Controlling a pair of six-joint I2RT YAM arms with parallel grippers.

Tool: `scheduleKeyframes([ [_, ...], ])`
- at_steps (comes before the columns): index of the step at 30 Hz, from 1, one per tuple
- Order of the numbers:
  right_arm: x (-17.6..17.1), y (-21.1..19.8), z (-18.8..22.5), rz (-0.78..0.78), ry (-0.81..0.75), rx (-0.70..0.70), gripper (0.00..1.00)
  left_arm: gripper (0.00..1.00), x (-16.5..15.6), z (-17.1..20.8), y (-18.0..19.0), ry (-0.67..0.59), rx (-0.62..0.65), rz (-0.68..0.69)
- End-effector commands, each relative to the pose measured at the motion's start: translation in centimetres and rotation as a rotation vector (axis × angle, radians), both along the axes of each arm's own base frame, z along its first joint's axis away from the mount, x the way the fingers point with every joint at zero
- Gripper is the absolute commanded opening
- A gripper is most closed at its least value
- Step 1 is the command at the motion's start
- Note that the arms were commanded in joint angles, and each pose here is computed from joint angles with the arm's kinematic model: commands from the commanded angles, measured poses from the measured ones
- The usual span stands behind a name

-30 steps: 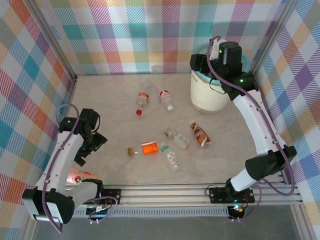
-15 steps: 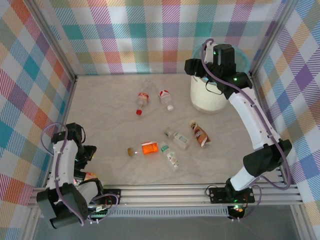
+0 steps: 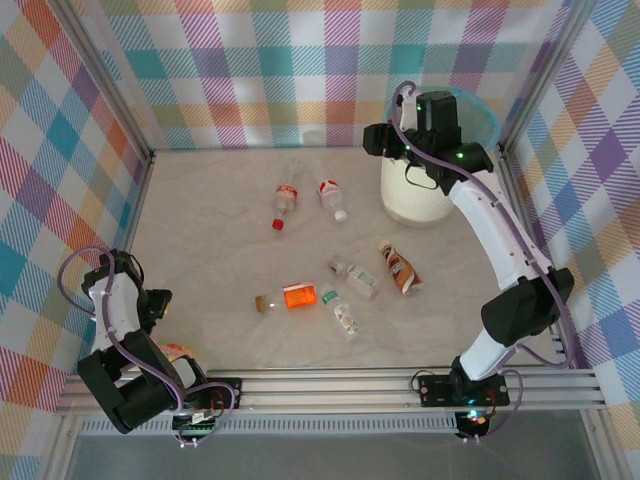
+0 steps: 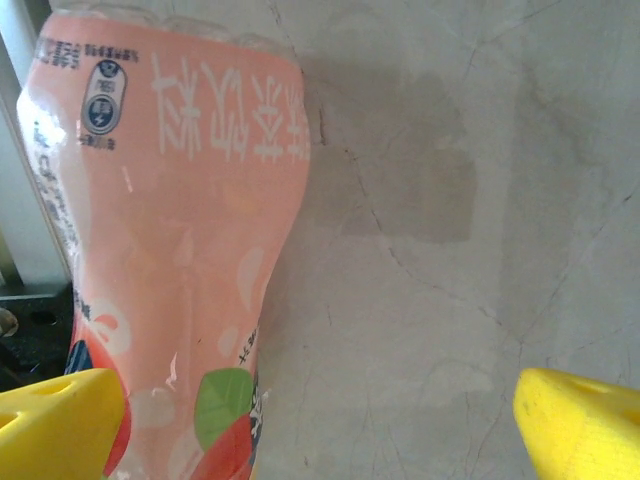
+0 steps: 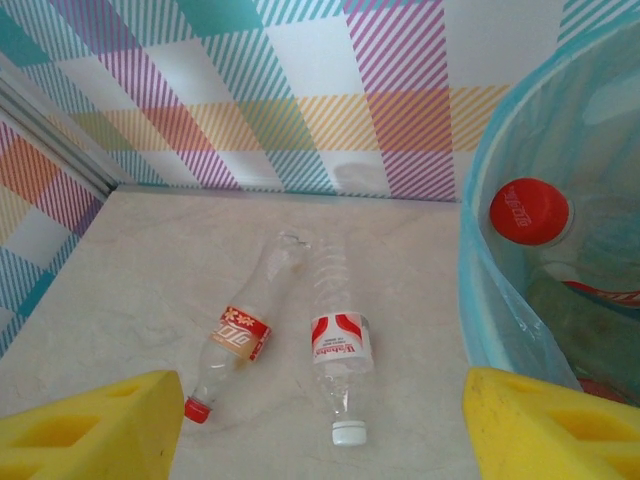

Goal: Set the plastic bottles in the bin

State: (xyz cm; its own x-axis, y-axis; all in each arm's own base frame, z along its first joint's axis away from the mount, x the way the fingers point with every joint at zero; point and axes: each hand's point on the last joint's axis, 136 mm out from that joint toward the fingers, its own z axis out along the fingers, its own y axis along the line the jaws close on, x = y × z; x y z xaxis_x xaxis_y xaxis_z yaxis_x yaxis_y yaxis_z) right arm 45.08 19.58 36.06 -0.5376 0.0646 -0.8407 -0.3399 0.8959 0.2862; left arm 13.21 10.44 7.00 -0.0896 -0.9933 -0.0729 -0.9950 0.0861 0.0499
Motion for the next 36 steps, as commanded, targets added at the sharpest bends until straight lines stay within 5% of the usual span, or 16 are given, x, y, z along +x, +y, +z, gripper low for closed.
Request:
scheduleKeyframes([
  [1,-0.1,0.5,0.9,0.028,-0.022,-0.011,0.74,1.0,-0.4,-1.1,0.1,0.019,-0.013,-0.001],
  [13,-0.1,0.6,0.2,0.038,-0.006,-0.013,0.74,1.0,-2.4,-2.6,0.3,0.095,-0.048,0.116],
  [36,-0.2,0.6,0.7,0.048,-0.029,-0.019,0.74,1.0,-3.5,2.0,1.7,0.086,0.057,0.163],
])
